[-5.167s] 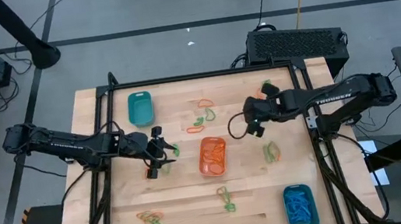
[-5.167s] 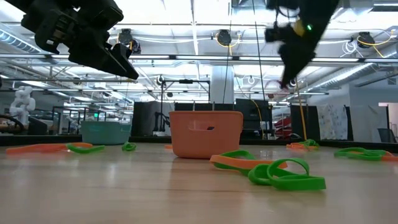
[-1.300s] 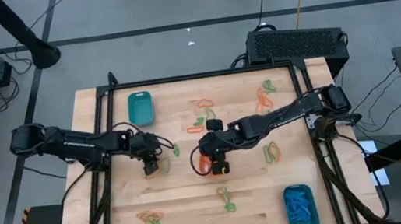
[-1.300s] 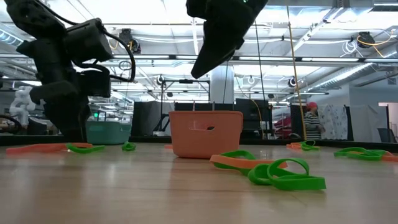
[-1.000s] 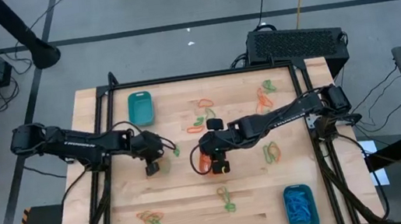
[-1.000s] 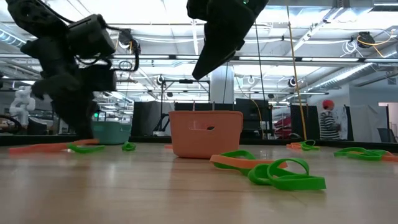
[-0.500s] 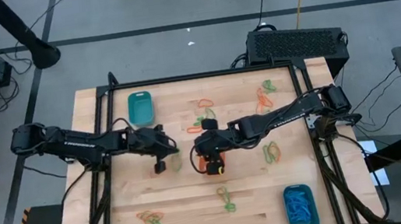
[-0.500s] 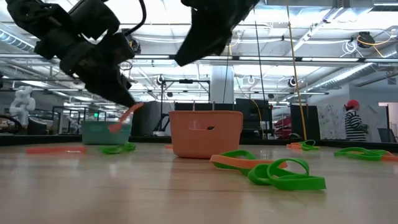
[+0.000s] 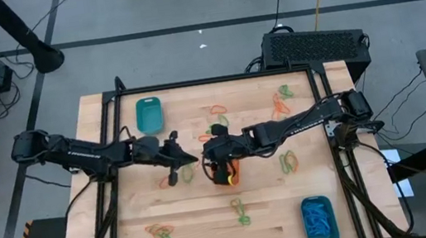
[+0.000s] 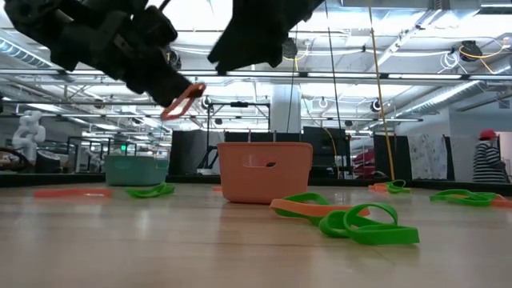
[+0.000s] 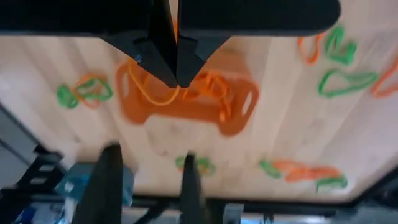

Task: Sort rubber bands into baskets
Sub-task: Put the orange rubber band into the orange bin

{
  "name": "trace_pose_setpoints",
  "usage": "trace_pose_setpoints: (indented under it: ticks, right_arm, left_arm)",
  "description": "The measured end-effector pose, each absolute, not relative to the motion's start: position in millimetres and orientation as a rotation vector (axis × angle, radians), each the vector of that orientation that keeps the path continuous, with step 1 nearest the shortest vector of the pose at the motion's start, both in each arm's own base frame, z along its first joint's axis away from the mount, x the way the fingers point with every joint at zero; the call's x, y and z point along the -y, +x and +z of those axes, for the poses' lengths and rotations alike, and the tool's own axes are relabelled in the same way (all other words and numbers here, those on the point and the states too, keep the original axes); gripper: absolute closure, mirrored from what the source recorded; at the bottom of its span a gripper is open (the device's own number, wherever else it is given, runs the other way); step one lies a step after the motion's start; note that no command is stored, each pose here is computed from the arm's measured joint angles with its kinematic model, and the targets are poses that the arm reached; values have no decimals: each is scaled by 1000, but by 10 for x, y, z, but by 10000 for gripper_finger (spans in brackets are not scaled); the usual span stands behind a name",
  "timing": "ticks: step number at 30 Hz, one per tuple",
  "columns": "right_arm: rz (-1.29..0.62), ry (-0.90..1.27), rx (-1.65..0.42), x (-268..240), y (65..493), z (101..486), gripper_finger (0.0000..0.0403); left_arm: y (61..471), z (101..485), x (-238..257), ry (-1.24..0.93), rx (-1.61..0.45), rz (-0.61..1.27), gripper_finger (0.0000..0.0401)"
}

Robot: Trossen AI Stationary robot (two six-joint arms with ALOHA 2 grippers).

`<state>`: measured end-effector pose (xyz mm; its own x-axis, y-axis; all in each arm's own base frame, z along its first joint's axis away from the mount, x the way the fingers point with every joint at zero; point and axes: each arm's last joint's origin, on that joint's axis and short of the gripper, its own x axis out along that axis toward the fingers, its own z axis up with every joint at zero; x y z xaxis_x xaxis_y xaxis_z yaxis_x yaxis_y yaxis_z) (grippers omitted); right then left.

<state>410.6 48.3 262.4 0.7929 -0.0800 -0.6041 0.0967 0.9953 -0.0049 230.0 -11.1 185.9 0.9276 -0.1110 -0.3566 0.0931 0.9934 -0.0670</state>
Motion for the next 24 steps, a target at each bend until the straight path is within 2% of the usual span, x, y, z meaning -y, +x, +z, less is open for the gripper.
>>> trace_pose_setpoints:
  ticks: [7, 12, 17, 24]
  right_arm:
    - [-148, 128, -638, -392, 4161, 2561, 144]
    - [-151, 131, -654, -381, 4193, 2488, 107]
    - [-167, 135, -639, -350, 4221, 2469, 101]
    - [-213, 127, -606, -297, 4250, 2472, 136]
  left_arm:
    - [2328, 1947, 139, -34, -270, -48, 399]
    - [2341, 1997, 123, -31, -217, 1, 399]
    - [2345, 2018, 124, -32, -195, 1, 399]
    - [2349, 2038, 124, -34, -174, 2, 399]
